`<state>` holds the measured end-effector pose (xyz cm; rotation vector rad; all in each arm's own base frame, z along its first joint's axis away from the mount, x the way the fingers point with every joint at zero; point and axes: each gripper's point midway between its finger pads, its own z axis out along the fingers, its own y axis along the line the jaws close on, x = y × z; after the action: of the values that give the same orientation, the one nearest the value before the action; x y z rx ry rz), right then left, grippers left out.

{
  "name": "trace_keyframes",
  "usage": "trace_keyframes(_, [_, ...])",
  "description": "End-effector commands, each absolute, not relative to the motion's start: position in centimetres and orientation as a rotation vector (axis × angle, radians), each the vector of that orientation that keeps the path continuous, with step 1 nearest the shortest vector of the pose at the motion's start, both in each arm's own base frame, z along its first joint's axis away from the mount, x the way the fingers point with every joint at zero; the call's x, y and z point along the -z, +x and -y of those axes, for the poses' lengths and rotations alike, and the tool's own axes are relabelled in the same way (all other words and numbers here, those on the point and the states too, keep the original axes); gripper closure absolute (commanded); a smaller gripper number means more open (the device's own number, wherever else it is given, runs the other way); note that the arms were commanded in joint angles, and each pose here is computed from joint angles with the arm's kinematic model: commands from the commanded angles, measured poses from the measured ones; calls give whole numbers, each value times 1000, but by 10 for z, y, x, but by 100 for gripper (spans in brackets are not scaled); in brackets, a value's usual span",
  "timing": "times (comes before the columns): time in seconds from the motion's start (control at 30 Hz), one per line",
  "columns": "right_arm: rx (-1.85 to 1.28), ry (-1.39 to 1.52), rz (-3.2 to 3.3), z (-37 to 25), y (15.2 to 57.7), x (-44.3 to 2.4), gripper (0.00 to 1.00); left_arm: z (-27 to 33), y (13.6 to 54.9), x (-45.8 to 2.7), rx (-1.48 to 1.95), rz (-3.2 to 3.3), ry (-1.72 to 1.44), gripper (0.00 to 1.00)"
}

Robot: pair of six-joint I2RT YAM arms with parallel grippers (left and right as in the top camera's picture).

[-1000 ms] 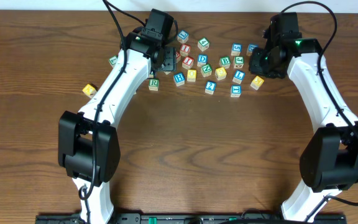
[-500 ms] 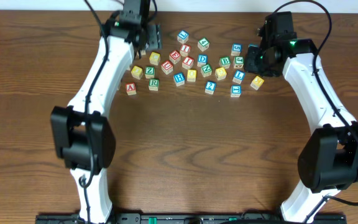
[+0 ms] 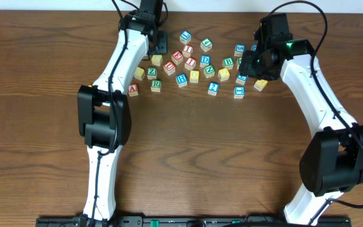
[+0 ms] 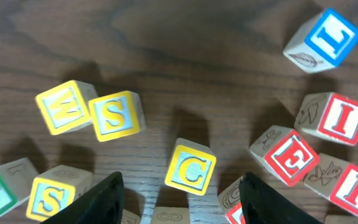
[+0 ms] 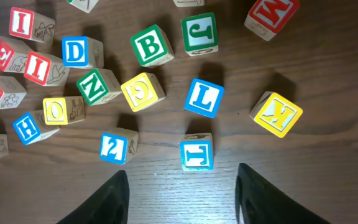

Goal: Spell out CORL
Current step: 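Lower the left gripper and grasp the yellow C block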

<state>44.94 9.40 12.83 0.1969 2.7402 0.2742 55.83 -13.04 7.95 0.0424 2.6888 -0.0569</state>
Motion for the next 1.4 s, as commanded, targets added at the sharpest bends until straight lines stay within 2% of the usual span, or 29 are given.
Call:
trace_keyframes(0.0, [-276, 198, -2748, -98, 447, -126, 48, 136, 561, -81, 66, -2679, 164, 42])
trace_keyframes(0.37, [-277, 193, -2749, -100, 447, -126, 42, 135, 560, -44, 37, -2729, 216, 44])
trace_keyframes(0.87, [-276, 192, -2752, -100, 446, -126, 40, 134, 557, -17, 28, -2763, 231, 45])
trace_keyframes(1.0, [-276, 192, -2752, -100, 446, -126, 39, 134, 557, -17, 28, -2762, 230, 51])
trace_keyframes(1.2, [-276, 192, -2752, -100, 446, -126, 39, 134, 555, -6, 24, -2783, 232, 52])
trace_keyframes(1.37, [-276, 192, -2752, -100, 446, -126, 38, 133, 554, 0, 22, -2793, 233, 61])
